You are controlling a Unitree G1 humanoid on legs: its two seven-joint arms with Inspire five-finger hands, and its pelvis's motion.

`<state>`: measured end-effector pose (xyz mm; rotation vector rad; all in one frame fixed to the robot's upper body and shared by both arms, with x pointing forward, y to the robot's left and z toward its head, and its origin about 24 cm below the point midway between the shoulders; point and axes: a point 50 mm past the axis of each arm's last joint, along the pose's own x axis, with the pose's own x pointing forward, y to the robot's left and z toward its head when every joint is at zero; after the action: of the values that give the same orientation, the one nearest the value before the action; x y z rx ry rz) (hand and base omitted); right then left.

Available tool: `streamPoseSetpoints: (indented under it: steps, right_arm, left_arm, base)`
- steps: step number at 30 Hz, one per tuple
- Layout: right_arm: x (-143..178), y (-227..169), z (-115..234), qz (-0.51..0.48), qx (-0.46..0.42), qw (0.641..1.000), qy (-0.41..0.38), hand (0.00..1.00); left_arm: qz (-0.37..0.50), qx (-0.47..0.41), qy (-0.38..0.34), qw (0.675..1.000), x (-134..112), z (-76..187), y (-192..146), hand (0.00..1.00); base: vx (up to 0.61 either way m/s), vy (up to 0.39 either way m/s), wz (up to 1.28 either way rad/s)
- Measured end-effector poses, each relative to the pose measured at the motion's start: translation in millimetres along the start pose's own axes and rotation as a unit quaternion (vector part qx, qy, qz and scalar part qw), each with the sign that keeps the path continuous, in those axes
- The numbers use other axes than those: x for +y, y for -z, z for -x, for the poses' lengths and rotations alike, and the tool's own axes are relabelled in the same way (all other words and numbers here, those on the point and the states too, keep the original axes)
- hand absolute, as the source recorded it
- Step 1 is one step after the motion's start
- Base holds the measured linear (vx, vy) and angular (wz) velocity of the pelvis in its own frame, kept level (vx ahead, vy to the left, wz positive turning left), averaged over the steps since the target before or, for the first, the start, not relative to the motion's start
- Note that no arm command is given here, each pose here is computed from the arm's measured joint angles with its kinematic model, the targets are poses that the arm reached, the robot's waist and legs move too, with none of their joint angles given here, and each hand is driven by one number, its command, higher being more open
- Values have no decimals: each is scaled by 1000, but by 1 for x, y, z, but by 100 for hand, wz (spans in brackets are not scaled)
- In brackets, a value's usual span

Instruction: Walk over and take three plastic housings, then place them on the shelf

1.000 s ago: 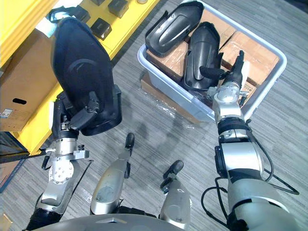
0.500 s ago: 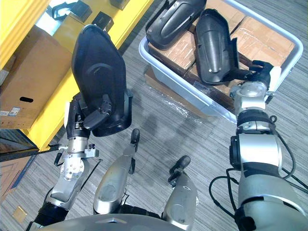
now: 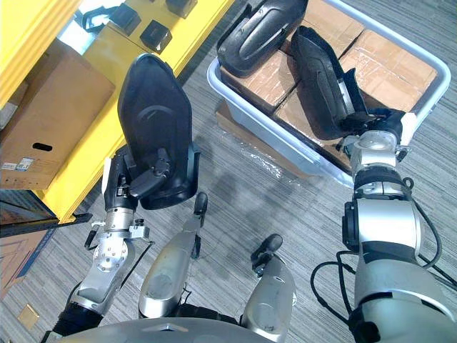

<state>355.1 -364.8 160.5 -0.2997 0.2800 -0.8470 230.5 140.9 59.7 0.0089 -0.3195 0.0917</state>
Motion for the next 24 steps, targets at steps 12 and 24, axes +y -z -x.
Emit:
streamPoseSetpoints:
  steps: [12, 24]
  right_arm:
    - [24, 13, 12, -41, 1, 998, 52, 0]
    - [32, 53, 25, -165, 77, 974, 135, 0]
  left_arm:
    - [8, 21, 13, 1000, -9, 13, 5, 0]
    - [12, 33, 8, 999, -15, 15, 7, 0]
  base:
    - [2, -42, -5]
    - [-1, -38, -7]
